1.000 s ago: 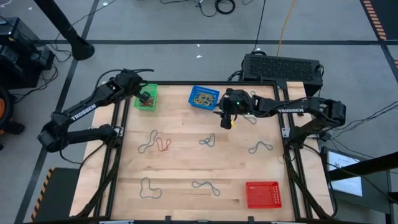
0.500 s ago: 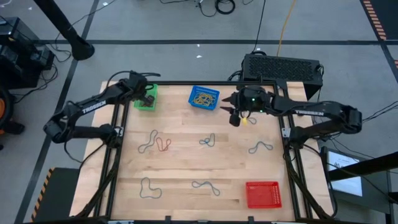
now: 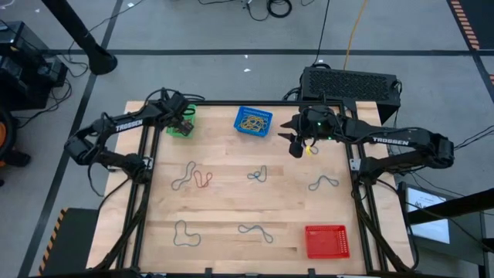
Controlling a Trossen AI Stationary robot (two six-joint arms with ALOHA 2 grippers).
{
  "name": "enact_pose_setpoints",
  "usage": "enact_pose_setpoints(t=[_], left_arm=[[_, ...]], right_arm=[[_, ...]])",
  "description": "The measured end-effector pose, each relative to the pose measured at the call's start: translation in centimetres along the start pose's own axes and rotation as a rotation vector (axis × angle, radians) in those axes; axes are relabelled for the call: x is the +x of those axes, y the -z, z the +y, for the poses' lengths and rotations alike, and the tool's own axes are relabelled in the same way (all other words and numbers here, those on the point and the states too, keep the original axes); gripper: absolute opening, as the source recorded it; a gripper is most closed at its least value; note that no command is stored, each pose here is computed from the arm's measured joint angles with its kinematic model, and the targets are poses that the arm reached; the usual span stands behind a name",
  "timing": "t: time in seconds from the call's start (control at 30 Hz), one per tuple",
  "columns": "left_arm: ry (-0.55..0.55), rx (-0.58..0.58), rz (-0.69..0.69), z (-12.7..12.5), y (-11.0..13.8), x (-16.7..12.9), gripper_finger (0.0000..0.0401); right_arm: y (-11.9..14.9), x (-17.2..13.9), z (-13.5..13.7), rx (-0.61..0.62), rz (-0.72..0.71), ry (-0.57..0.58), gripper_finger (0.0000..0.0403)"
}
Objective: Sort rubber bands into baskets
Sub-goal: Put the red rubber band into the green bin
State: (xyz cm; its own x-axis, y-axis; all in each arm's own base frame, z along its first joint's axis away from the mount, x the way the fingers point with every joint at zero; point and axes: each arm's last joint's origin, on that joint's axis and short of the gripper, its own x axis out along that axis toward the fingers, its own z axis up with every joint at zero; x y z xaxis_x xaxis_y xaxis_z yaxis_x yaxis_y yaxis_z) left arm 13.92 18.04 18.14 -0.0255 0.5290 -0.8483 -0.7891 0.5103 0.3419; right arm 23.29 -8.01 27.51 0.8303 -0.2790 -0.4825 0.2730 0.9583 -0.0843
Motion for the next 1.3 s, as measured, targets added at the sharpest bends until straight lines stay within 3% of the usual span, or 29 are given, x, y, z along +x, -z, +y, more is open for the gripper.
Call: enact_pose_setpoints(t=[0.23, 0.43, 0.77, 1.0, 1.13, 1.3], left_arm=[[-0.024, 0.009, 0.005, 0.0, 0.0, 0.1, 0.0011], [-0.11, 0.029, 0.009, 0.3, 0.0, 0.1, 0.0051], [-0.146, 0.029, 0.012, 0.4, 0.0, 0.1, 0.0132], [-0.151, 0.011, -0.044, 0.9, 0.0, -1.2, 0.0146], [-0.086, -0.001, -0.121, 1.3, 0.0, -2.8, 0.0146], [0.217, 0.002, -0.26, 1.0, 0.2, -5.3, 0.0146]], right_arm=[[0.0, 0.0, 0.0, 0.007, 0.002, 0.0, 0.0146], [0.0, 0.0, 0.0, 0.011, 0.002, 0.0, 0.0146], [0.0, 0.0, 0.0, 0.037, 0.002, 0.0, 0.0146], [0.0, 0.0, 0.0, 0.037, 0.001, 0.001, 0.0146], [0.0, 0.0, 0.0, 0.037, 0.001, 0.001, 0.0146], [0.0, 0.0, 0.0, 0.037, -0.002, 0.001, 0.0146]])
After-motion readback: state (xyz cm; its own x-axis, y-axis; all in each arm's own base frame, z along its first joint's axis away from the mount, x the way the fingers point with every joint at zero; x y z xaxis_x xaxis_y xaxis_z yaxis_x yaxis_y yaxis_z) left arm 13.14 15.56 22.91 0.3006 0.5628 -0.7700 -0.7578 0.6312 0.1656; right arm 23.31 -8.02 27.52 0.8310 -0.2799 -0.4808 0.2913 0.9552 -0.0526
